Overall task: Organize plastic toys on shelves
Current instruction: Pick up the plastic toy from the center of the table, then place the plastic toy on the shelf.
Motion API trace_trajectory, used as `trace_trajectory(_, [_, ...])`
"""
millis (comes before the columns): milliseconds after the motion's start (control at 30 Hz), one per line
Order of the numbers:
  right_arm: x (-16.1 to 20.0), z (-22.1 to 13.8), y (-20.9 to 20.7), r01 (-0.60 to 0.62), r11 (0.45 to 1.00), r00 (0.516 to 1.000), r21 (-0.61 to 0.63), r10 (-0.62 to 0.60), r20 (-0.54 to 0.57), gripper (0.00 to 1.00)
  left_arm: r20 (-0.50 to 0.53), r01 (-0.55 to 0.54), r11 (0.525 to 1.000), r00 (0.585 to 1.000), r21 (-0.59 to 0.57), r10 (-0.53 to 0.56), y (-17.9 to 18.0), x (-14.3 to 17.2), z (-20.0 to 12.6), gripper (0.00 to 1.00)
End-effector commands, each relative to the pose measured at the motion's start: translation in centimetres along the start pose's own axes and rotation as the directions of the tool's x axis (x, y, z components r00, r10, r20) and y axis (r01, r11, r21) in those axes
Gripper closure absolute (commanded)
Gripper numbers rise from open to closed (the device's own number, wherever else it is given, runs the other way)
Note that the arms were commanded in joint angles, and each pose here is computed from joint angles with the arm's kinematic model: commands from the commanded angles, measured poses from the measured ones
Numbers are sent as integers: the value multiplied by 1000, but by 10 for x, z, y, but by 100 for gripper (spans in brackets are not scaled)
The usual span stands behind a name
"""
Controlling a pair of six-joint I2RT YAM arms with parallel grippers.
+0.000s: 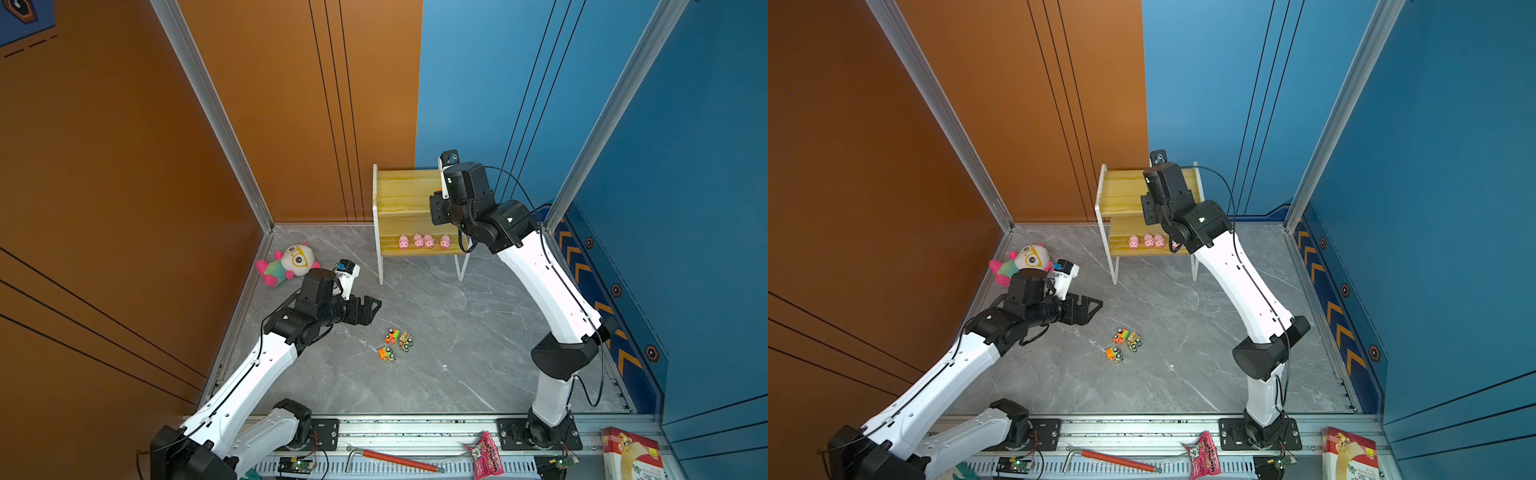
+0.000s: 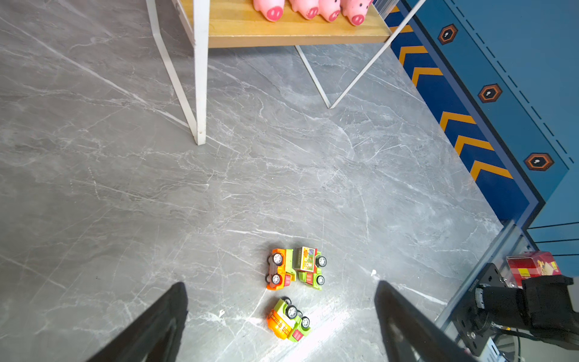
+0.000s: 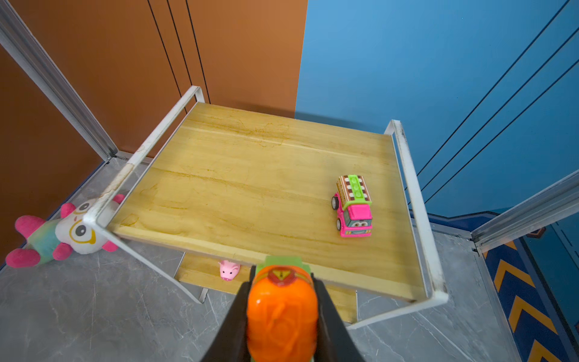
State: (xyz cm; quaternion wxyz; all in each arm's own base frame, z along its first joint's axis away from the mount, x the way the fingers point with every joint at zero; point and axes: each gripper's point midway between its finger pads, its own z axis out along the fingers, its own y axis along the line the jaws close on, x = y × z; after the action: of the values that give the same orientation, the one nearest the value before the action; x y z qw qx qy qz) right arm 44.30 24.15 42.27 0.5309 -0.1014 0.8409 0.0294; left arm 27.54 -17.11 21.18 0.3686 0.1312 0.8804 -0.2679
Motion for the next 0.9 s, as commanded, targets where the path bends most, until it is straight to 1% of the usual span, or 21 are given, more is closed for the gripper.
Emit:
trace_trajectory(0, [-2,8,-11,23,1000,1000,-6,-23,-15,73,19,-42,998,999,55,41,-14,-2,-1,6])
trace_trajectory(200, [-1,27,-15,5,1000,1000,-15,-5,-21,71,7,-47,997,999,59,46,-16,0,2,6])
trace_trajectory(433, [-1,41,-11,-7,1000,1000,-26,6,-16,70,-2,-44,997,999,57,44,-14,1,5,6])
trace_trajectory(667, [1,52,-11,-19,1000,1000,-22,19,-22,70,-4,-44,998,999,48,44,-13,1,6,6])
trace_trajectory(800, [0,52,-12,-23,1000,1000,-20,23,-17,69,-1,-43,998,999,44,44,-12,1,5,6])
trace_trajectory(867, [10,66,-10,-15,1000,999,-12,14,-42,68,-2,-44,998,999,45,44,-12,1,6,6])
